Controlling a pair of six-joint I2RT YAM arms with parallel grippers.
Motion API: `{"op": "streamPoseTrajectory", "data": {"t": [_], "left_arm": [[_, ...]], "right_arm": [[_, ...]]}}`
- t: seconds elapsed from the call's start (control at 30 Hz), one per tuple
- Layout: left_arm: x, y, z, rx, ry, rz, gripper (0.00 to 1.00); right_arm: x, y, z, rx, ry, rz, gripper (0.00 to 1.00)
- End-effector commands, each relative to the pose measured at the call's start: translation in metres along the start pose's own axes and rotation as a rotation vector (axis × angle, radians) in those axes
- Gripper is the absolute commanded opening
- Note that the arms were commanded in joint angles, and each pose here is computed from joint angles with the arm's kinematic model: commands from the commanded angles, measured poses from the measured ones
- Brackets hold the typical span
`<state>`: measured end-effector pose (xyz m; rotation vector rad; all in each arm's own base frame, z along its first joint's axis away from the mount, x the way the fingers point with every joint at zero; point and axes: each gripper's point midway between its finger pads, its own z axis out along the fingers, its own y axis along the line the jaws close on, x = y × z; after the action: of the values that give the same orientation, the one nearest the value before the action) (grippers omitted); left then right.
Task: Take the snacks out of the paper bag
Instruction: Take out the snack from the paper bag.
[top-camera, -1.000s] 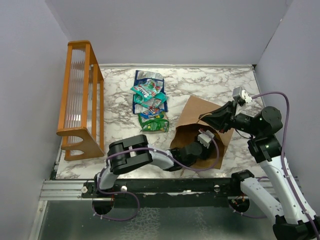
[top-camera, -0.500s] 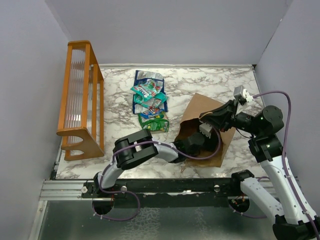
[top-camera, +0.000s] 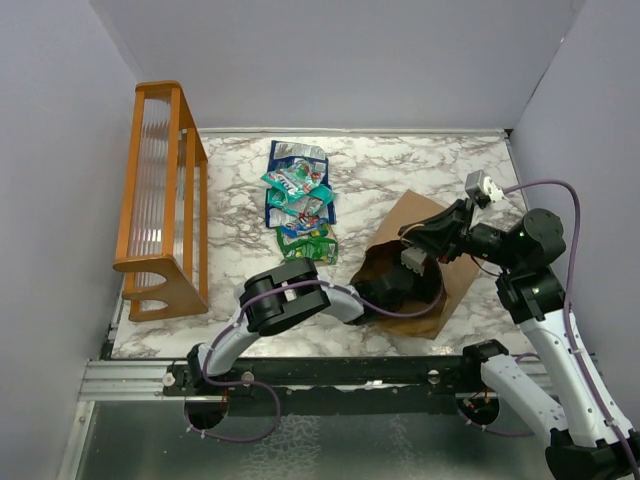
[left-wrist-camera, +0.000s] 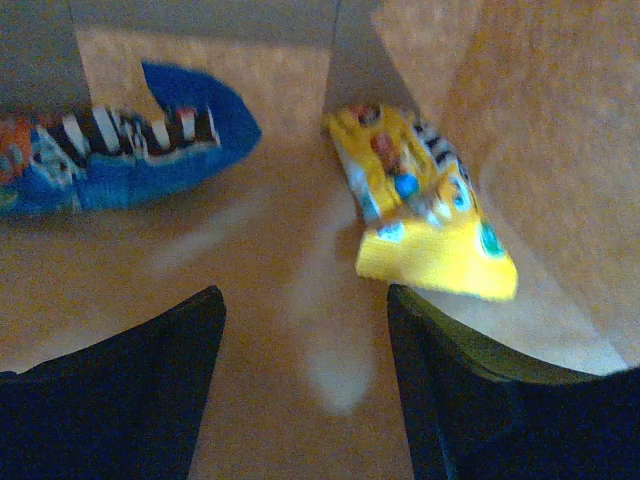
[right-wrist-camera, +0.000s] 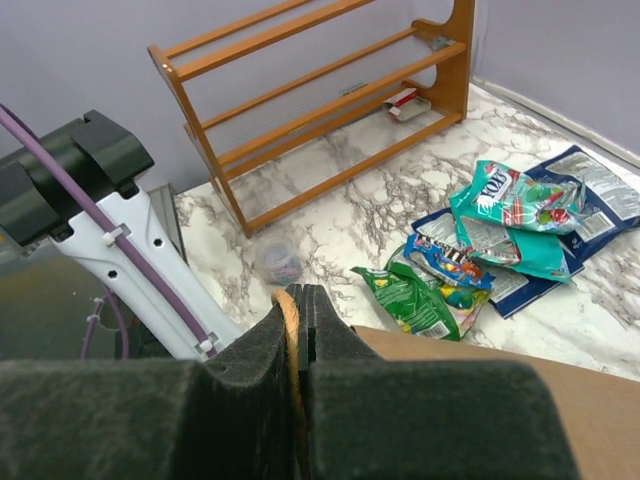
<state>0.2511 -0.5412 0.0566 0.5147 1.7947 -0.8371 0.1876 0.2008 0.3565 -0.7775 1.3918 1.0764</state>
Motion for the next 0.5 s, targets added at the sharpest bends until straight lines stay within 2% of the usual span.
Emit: {"op": "streamPoseTrajectory", "data": {"t": [0.0,0.27,0.47], "left_arm": [[-0.013,0.007,-0.013,-0.006,-0.068,-0.011,0.68],[-0.014,0.001,-0.048,0.088,-0.034,0.029,0.64],[-0.013,-0.025,-0.036,0.184,-0.041,0.011,0.71]], "right_arm": [[-0.018,0.001,-0.003,0.035,-0.035,-0.059,0.02],[0.015,-0.01,-0.004,0.06,0.01,-0.031,0.02],[0.011,-0.007,-0.004,0.051,0.008,-0.014,0.02]]}}
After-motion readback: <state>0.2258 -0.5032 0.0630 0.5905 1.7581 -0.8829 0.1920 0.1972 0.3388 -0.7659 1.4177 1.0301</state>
